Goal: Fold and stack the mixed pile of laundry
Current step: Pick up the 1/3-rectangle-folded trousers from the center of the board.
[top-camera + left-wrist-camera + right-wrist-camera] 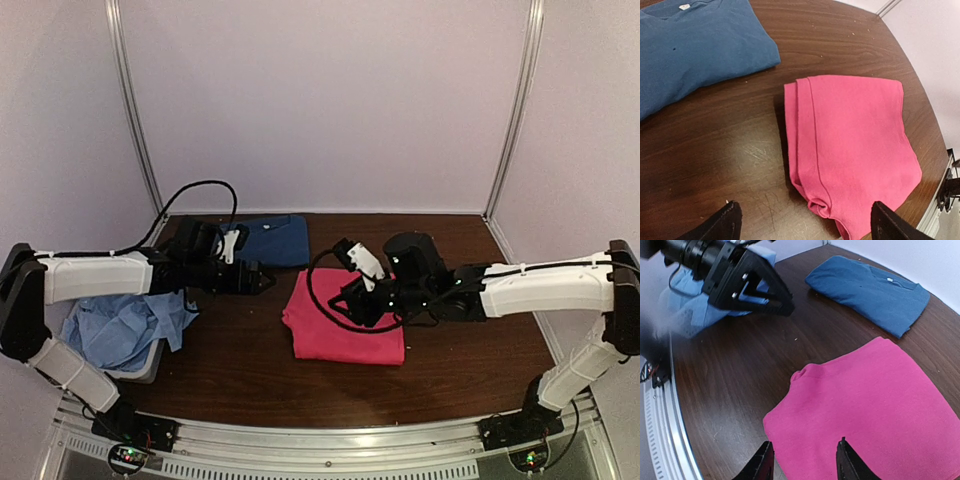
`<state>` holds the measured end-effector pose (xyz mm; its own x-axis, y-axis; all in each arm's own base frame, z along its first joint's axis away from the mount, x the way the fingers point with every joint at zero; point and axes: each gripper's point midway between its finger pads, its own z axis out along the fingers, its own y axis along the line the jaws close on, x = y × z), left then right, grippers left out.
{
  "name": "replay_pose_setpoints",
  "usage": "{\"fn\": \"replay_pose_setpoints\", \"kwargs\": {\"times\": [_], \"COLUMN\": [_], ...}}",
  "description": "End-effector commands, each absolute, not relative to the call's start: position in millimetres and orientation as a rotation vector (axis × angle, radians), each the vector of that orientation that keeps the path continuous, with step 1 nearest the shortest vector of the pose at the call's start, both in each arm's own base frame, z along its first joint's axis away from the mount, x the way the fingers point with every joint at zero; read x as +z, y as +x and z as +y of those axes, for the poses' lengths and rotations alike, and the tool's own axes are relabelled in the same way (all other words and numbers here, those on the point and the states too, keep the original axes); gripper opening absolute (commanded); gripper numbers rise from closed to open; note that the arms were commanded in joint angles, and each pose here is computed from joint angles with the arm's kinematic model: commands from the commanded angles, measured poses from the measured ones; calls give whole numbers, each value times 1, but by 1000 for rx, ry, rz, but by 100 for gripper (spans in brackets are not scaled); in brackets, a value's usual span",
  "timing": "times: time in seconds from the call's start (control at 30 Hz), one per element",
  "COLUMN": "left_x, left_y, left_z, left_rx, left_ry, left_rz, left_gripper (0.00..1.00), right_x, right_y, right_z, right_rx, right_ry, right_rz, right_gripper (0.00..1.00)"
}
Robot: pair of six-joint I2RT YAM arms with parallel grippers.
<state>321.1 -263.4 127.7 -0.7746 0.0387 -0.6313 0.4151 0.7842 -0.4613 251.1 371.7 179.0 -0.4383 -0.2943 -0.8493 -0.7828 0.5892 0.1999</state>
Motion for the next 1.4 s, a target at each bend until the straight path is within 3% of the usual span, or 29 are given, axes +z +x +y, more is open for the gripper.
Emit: {"fn": "replay_pose_setpoints", "kwargs": {"times": [0.0, 0.17, 0.4, 0.57, 0.73, 0.9, 1.13, 1.2, 1.37], "left_x": [124, 121, 117, 114, 113, 108, 107, 114, 136], "left_y": [314, 312, 309, 308, 313, 317, 321, 318, 318], "left_z": [-240, -224, -219, -218, -217, -218, -234, -246, -285], "left_rx": [-800, -822, -799, -791, -777, -775, -876, -941, -1020], "left_ry": [227, 153, 151, 150, 133, 125, 160, 187, 282], "left_rz": [2400, 2412, 2423, 2432, 2434, 2453, 2427, 2395, 2332], "left_gripper": [91, 91, 91, 91, 91, 91, 92, 97, 98], "right_x": [129, 97, 49, 11, -24, -20, 72, 93, 98], "right_y": [231, 211, 223, 226, 225, 235, 235, 236, 238], "right_z": [387, 427, 445, 431, 408, 393, 414, 417, 414], "right_rx": [432, 338, 160, 15, -154, -339, -78, -23, -13], "right_ry": [-1194, -1374, -1444, -1496, -1547, -1502, -1316, -1289, -1310], "right_rz": [1990, 1938, 1977, 2034, 2074, 2012, 1860, 1819, 1789], "right_gripper": [42, 40, 56, 57, 40, 0, 0, 0, 0]}}
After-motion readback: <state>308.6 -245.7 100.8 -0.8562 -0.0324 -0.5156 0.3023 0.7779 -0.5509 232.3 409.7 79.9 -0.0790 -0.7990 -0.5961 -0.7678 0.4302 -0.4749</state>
